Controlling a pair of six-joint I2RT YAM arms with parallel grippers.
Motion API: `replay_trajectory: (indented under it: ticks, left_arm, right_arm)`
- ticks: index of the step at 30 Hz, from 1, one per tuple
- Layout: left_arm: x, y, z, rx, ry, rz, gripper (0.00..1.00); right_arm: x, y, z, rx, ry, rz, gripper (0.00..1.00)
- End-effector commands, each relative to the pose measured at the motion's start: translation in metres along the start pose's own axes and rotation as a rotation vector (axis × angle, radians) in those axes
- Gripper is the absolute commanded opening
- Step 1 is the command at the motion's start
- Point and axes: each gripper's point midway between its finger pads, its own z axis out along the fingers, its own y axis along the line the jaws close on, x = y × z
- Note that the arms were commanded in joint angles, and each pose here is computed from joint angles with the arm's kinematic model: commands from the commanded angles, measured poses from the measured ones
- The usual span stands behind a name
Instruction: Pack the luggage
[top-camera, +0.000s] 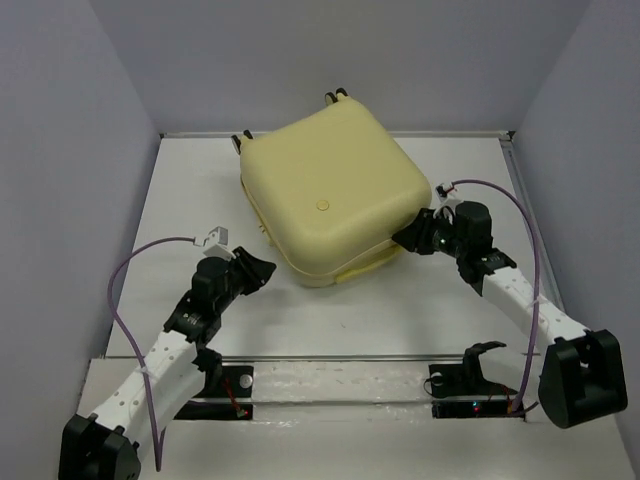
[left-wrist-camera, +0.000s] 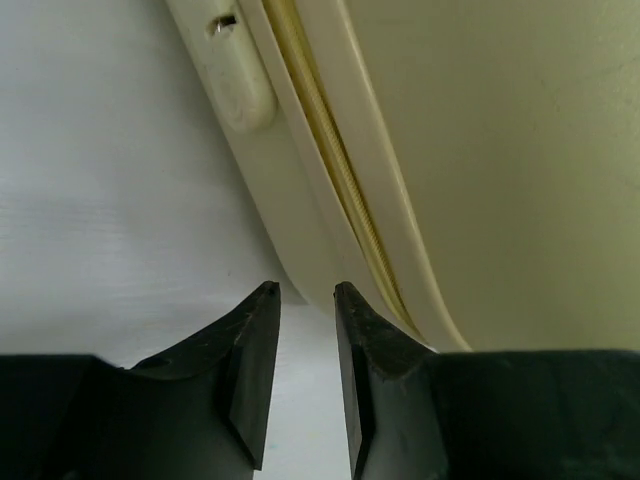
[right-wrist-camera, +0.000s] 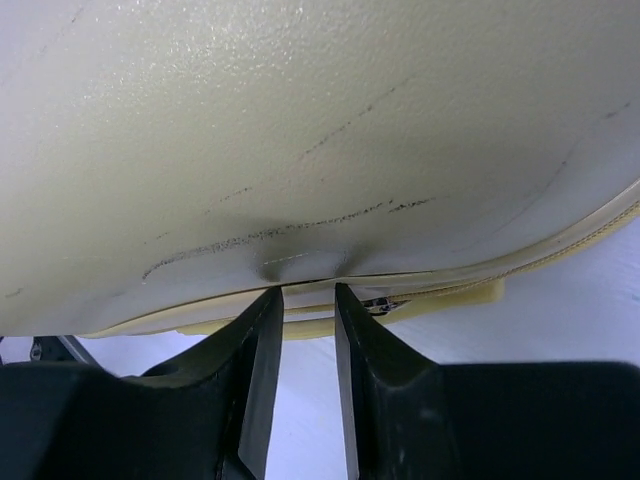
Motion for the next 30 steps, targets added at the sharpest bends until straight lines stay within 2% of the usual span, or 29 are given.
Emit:
replay_trajectory:
  ticks: [1,5,7,11,12,13,17,19,20,24,30]
  left_arm:
    - [-0.002,0.002,0.004,0.01,-0.043,-0.023,0.38]
    - [0.015,0.0,0.012,0.054,0.012,-0.028,0.36]
    - [0.019,-0.009,0.014,0.087,0.027,-0.009,0.35]
    - [0.017,-0.028,0.014,0.137,0.031,0.041,0.35]
    - [0.014,-0.036,0.014,0.155,0.025,0.063,0.35]
    - [0.011,-0.039,0.014,0.159,0.015,0.063,0.35]
    - [0.012,-0.042,0.015,0.168,0.029,0.096,0.35]
    - [0.016,-0.039,0.016,0.165,0.043,0.1,0.35]
    - [0.018,-0.038,0.016,0.167,0.049,0.101,0.35]
    - [0.021,-0.037,0.016,0.176,0.051,0.095,0.35]
    - [0.02,-0.034,0.016,0.166,0.043,0.105,0.35]
  right_arm:
    - [-0.058,0.032,0.011,-0.125,-0.146,-0.122,0.36]
    - [-0.051,0.034,-0.003,-0.122,-0.162,-0.165,0.46]
    - [-0.03,0.024,-0.013,-0.1,-0.163,-0.161,0.46]
    - [-0.005,-0.003,-0.011,-0.037,-0.204,-0.108,0.29]
    - [-0.006,-0.011,-0.009,-0.006,-0.223,-0.102,0.17]
    - [-0.007,-0.018,-0.007,0.025,-0.238,-0.101,0.13]
    - [-0.028,-0.026,0.001,0.049,-0.336,-0.182,0.1]
    - [-0.032,-0.036,0.008,0.085,-0.348,-0.211,0.16]
    - [-0.036,-0.04,0.009,0.097,-0.357,-0.215,0.23]
    - [-0.036,-0.036,0.021,0.036,-0.367,-0.265,0.36]
    - [-0.036,-0.036,0.033,0.004,-0.356,-0.313,0.41]
